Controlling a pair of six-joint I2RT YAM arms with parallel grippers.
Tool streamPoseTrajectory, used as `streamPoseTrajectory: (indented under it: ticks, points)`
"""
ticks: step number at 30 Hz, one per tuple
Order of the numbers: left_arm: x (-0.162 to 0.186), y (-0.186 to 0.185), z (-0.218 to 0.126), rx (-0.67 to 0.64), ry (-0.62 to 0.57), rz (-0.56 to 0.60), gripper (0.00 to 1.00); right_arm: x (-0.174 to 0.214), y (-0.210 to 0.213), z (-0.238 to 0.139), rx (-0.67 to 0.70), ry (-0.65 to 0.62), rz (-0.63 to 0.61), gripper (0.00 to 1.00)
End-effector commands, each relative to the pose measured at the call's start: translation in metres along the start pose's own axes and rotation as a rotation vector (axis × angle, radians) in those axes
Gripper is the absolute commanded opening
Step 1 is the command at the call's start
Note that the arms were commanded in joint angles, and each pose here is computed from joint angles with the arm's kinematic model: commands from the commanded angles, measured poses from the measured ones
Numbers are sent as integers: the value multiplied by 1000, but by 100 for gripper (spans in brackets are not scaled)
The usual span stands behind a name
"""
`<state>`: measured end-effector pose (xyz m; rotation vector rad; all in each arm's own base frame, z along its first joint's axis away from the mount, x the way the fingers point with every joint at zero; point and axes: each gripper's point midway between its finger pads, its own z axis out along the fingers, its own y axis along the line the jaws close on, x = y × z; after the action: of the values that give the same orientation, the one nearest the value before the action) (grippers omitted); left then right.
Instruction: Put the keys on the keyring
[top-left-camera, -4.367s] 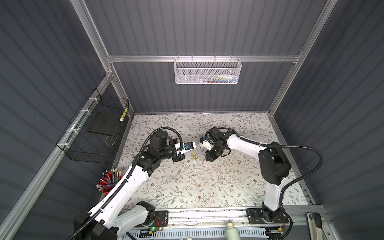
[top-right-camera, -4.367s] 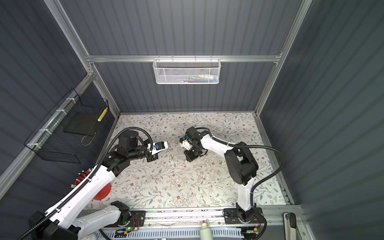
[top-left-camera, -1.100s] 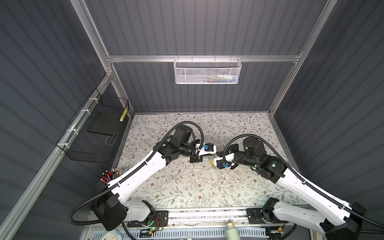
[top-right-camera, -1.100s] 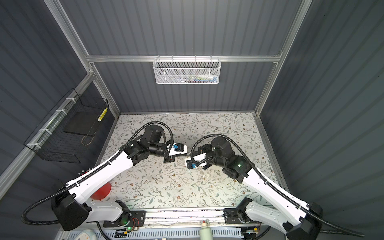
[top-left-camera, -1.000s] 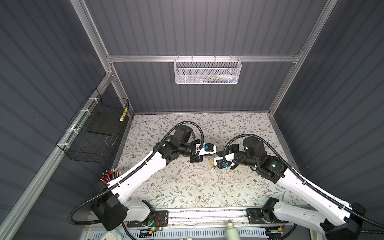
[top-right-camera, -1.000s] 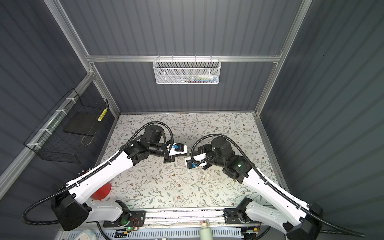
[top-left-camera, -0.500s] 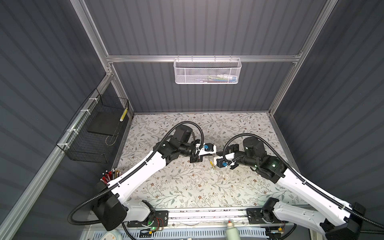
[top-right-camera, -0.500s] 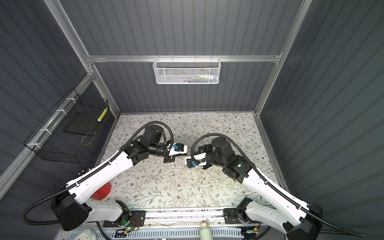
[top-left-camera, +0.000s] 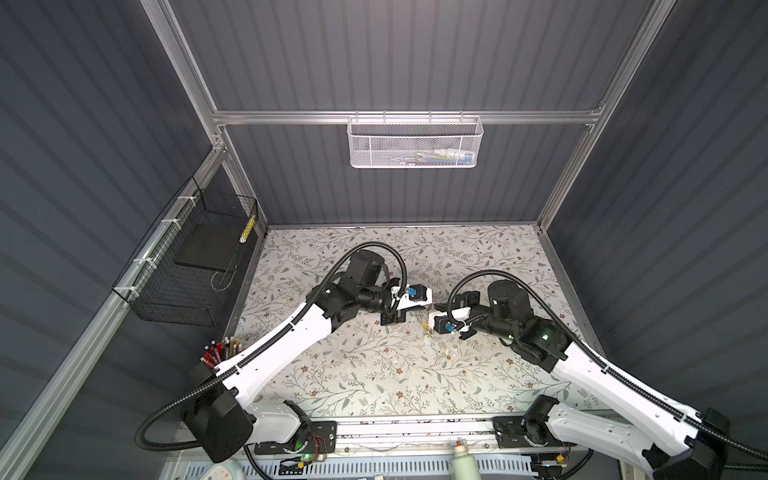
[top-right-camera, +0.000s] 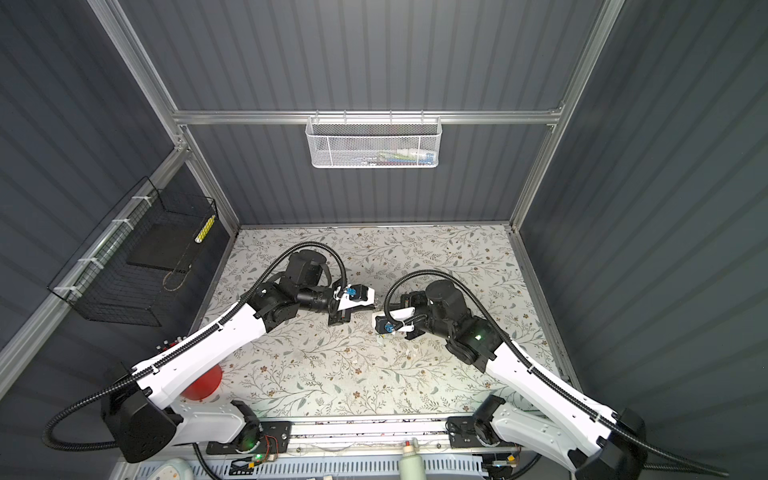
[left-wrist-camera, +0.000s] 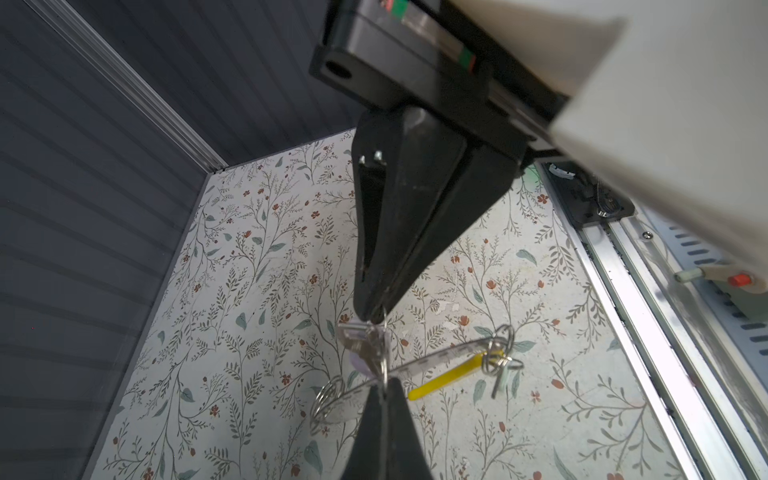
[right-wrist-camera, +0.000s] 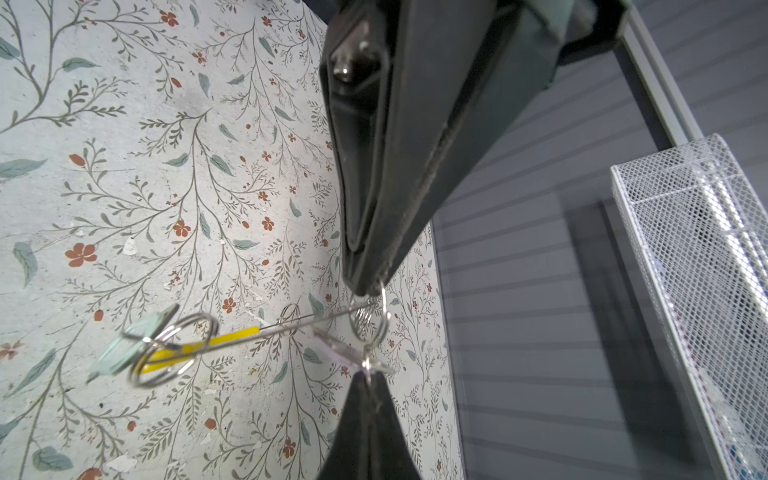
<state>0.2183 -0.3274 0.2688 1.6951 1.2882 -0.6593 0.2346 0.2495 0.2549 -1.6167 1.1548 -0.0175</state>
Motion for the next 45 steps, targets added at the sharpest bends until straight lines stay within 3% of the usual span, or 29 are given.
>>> streamPoseTrajectory:
  ticks: [1,13,18,24,27,30,34,38,45]
  points:
    - [-9,3,-10,-26,-42,-10,0,5,-5,-4,32,7,51,0]
    - [-10,-1,-11,-7,-58,-7,0,12,-7,0,15,22,146,0]
    - [-13,2,-10,-11,-75,-13,0,-3,-2,-3,-12,-61,136,0]
    - [-23,9,-10,-29,-132,-35,0,-3,2,0,-17,-75,166,0]
    - [-28,13,-11,-26,-176,-65,0,-1,5,4,-17,-82,204,8]
    - [-29,14,-10,-10,-198,-82,0,1,-1,4,11,-77,274,25]
    - [-30,14,-8,6,-221,-86,0,6,-10,-6,88,-69,343,36]
    - [-34,18,-8,1,-264,-91,0,-3,-29,-27,179,-156,443,41]
    - [-44,21,-8,10,-316,-84,0,-32,-44,-45,170,-282,526,43]
